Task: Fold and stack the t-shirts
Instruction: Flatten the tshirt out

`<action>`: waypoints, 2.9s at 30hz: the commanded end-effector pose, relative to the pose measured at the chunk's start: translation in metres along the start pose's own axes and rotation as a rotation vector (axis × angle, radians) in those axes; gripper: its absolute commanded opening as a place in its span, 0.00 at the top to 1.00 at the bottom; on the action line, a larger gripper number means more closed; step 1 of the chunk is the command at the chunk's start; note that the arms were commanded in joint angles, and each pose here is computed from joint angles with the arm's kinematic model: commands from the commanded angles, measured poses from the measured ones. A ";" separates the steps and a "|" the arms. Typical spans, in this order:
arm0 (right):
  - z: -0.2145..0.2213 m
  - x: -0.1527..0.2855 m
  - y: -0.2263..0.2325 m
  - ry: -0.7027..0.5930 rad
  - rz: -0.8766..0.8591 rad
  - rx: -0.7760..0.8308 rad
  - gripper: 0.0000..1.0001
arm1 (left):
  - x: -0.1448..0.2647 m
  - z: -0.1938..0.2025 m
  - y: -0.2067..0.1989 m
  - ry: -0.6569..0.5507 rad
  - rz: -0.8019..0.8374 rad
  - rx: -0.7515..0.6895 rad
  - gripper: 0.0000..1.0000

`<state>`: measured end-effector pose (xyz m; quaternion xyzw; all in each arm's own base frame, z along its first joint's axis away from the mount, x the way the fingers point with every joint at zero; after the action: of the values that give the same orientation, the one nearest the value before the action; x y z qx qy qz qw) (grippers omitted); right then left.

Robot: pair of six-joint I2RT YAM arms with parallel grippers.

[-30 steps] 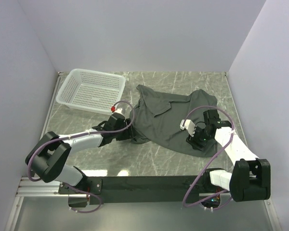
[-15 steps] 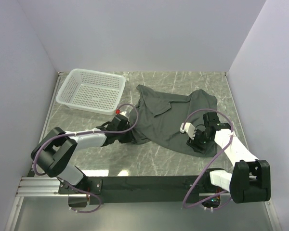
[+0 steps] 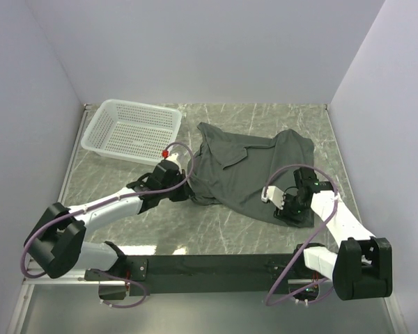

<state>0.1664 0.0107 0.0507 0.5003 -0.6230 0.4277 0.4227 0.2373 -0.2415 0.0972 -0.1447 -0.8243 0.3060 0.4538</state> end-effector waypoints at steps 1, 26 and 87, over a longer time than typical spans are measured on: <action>0.009 -0.005 0.010 0.049 -0.051 0.019 0.44 | 0.008 -0.008 -0.008 -0.027 0.004 -0.028 1.00; 0.011 0.041 -0.022 -0.014 0.133 -0.151 0.97 | 0.060 -0.020 0.011 0.009 -0.130 -0.126 1.00; 0.025 0.020 -0.040 0.063 0.101 -0.413 0.49 | 0.006 -0.032 0.013 0.077 -0.021 -0.025 1.00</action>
<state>0.2004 -0.0132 0.0692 0.3792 -0.7145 0.3048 0.5027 0.2576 -0.2130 0.0915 -0.1335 -0.8071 0.2689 0.5084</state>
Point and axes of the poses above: each gripper's point midway between its finger pads, its own x axis back along the fingers, its own y axis along the line the jaws close on, z = x × y, the point moved 2 cm from there along x, back along the fingers, and after that the axes turned 12 degrees about x, right-handed, at the moved point
